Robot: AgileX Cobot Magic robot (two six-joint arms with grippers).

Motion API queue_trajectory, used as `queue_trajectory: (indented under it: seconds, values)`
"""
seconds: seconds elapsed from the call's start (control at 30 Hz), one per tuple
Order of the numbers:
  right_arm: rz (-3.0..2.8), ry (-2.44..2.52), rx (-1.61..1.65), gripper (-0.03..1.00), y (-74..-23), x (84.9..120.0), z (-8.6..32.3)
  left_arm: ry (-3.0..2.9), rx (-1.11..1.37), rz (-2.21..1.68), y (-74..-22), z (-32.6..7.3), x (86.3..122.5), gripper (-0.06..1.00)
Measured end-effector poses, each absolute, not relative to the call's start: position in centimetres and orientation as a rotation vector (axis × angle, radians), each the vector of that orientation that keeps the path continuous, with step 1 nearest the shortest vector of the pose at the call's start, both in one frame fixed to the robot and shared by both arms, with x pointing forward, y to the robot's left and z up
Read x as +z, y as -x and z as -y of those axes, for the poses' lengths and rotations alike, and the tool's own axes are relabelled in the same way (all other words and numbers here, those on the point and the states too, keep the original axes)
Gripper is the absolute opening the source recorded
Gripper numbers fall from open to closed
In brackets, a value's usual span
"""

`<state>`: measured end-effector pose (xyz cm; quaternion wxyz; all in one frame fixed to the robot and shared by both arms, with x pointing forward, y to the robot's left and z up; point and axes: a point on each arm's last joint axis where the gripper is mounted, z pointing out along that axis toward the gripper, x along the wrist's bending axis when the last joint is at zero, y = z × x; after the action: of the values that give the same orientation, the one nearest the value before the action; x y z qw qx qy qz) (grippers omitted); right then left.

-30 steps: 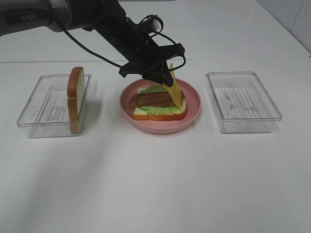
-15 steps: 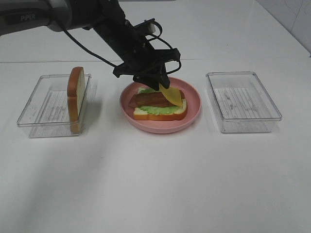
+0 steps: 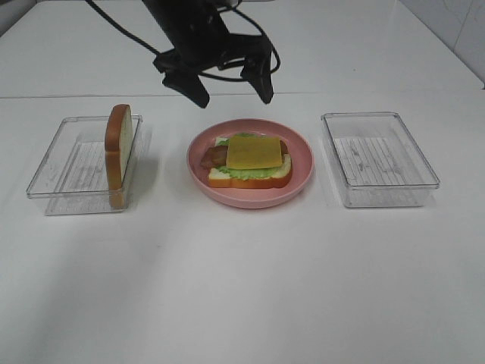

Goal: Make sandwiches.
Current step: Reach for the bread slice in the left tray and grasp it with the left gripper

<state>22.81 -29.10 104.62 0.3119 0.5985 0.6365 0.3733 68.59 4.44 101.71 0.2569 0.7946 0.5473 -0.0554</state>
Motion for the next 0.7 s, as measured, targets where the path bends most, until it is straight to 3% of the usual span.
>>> queue_trajectory:
  seconds: [0.27,0.4,0.47,0.53,0.7]
  values:
    - [-1.680,-1.579,0.985,0.98,-22.8,104.6,29.1,-2.147,0.040,-1.443,-67.7,-6.6,107.1,0.99]
    - [-1.680,-1.579,0.985,0.98,-22.8,104.6,29.1,-2.171,0.183,-1.496,-65.7,-10.2,110.0,0.99]
    - [-1.680,-1.579,0.985,0.98,-22.8,104.6,29.1,-2.173,0.202,-1.521,-65.4,-11.0,110.2,0.99]
    - [-1.680,-1.579,0.985,0.98,-22.8,104.6,29.1,-2.160,0.220,-1.660,-64.2,-14.6,110.2,0.99]
    - [-1.680,-1.579,0.985,0.98,-22.8,104.6,29.1,-2.138,0.187,-1.776,-64.3,-16.9,108.8,0.99]
